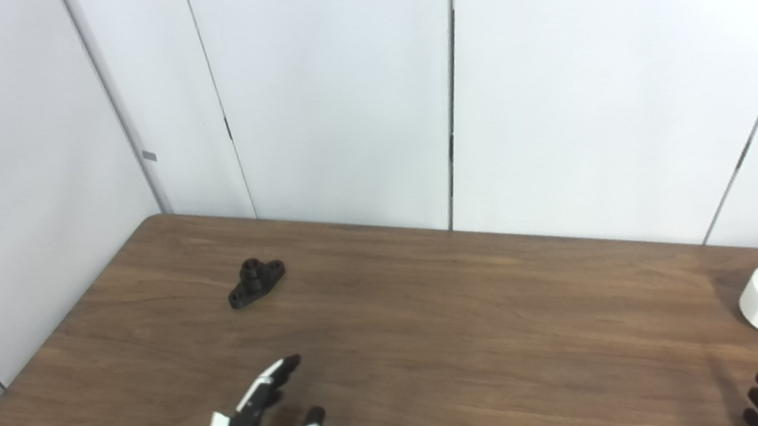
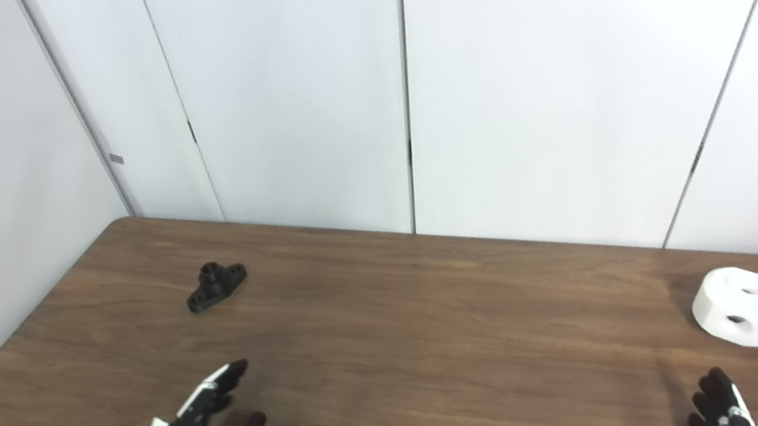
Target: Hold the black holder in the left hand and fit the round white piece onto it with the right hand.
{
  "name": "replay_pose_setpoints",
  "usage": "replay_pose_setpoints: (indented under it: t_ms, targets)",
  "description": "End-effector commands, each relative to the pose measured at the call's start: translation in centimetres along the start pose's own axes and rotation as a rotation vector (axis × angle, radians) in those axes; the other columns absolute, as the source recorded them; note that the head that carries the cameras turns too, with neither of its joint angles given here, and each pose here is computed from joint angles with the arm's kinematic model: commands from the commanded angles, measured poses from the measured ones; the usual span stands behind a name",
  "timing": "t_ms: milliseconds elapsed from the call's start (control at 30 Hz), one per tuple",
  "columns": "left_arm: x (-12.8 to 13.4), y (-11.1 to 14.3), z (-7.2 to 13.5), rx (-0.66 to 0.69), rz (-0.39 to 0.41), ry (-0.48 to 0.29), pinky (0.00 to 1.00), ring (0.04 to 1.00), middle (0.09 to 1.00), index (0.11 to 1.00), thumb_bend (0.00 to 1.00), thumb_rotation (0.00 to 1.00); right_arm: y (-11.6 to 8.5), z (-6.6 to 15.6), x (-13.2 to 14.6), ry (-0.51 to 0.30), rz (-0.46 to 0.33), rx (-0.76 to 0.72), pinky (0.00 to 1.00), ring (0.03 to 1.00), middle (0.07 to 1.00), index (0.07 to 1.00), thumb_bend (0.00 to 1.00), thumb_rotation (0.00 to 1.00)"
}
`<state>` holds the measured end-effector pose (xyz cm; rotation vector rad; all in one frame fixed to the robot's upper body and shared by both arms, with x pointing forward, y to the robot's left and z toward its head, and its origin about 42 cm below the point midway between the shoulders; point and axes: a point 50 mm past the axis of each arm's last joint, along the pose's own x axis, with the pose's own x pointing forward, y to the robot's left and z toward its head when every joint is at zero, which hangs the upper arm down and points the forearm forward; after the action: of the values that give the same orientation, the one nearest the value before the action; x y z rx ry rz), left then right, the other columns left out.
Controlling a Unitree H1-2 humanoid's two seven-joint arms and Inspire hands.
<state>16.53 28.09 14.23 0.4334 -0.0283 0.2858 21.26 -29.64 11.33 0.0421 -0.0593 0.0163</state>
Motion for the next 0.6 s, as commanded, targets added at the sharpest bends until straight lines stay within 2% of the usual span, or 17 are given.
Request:
replay_pose_setpoints:
  t_ms: [0,100,267,433,567]
  targets:
    - [1.1,0.1,1.8,0.016,0.102,-0.015,0.93,0.903,0.877,0.839,0.67,0.18,-0.3,-0.8,-3.6,0.075,-0.020,-0.013,1.00,1.000,1.000,1.000,0.72,1.00]
    - [2.8,1.3,2.3,0.083,0.152,-0.024,0.91,0.888,0.863,0.827,0.73,0.16,-0.3,-0.7,-3.6,0.075,-0.021,-0.016,1.00,1.000,1.000,1.000,0.72,1.00]
    - [5.9,3.1,2.9,0.185,0.207,-0.006,0.85,0.878,0.875,0.834,0.74,0.20,-0.3,-0.8,-3.7,0.068,-0.025,-0.028,1.00,1.000,1.000,1.000,0.70,1.00]
    - [8.7,4.7,2.8,0.278,0.236,-0.009,0.86,0.907,0.890,0.843,0.77,0.27,-0.1,-0.7,-3.8,0.064,-0.025,-0.021,1.00,1.000,1.000,1.000,0.69,1.00]
    - [10.9,5.7,2.3,0.336,0.245,0.000,0.90,0.938,0.898,0.839,0.79,0.30,-0.1,-0.7,-3.8,0.063,-0.023,-0.028,1.00,1.000,1.000,1.000,0.68,1.00]
